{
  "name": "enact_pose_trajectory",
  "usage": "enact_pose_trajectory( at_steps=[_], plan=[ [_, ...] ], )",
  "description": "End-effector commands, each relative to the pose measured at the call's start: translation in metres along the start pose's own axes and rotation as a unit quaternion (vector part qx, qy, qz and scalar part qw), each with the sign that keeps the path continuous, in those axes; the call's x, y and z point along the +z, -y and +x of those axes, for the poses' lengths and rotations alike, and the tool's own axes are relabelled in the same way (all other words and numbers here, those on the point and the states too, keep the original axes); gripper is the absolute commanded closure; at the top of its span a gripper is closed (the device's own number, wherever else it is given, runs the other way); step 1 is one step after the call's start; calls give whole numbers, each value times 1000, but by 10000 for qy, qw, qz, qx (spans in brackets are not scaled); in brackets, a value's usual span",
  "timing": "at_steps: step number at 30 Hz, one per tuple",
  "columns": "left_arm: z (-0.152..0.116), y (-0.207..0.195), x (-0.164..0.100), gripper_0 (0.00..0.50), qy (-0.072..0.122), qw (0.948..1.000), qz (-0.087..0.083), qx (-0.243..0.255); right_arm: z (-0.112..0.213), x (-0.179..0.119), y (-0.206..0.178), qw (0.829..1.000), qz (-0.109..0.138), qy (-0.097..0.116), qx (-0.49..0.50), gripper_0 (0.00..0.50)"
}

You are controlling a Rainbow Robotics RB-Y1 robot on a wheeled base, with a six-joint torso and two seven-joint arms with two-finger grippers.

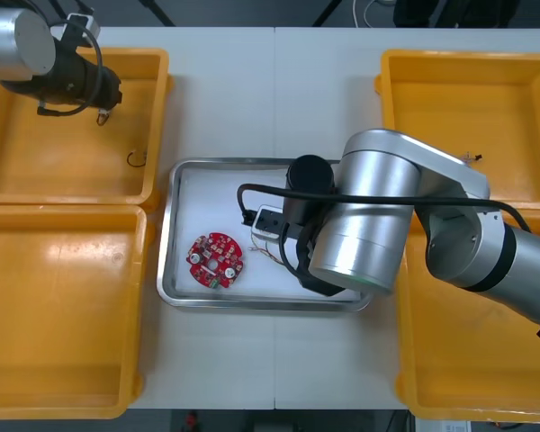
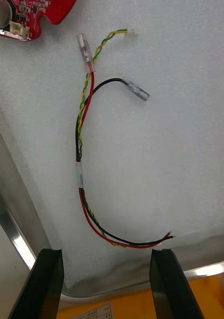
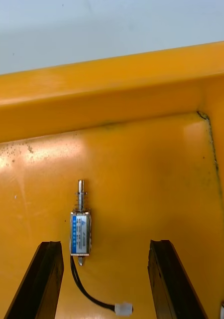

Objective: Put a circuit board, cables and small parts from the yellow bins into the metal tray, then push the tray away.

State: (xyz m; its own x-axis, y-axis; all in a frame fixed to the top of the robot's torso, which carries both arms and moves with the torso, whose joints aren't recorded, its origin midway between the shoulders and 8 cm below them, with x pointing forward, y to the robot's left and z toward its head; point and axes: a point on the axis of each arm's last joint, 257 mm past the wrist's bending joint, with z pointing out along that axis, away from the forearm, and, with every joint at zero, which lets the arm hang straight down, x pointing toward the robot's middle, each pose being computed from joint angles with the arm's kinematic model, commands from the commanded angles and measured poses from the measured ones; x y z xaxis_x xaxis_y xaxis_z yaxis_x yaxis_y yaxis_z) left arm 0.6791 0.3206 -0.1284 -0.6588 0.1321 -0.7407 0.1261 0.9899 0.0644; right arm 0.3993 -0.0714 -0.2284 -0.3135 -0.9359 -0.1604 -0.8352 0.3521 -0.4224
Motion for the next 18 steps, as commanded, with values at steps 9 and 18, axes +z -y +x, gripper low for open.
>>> enact_pose_trajectory(
  at_steps=[9, 18],
  plan=[
    [-29, 2, 4, 0, 329, 9963, -207, 765, -11, -59, 20, 9962, 112, 688, 515, 0],
    [-22, 1, 18, 0, 405, 9956, -262, 799, -12, -88, 52, 9856, 266, 1199, 1164, 0]
  ],
)
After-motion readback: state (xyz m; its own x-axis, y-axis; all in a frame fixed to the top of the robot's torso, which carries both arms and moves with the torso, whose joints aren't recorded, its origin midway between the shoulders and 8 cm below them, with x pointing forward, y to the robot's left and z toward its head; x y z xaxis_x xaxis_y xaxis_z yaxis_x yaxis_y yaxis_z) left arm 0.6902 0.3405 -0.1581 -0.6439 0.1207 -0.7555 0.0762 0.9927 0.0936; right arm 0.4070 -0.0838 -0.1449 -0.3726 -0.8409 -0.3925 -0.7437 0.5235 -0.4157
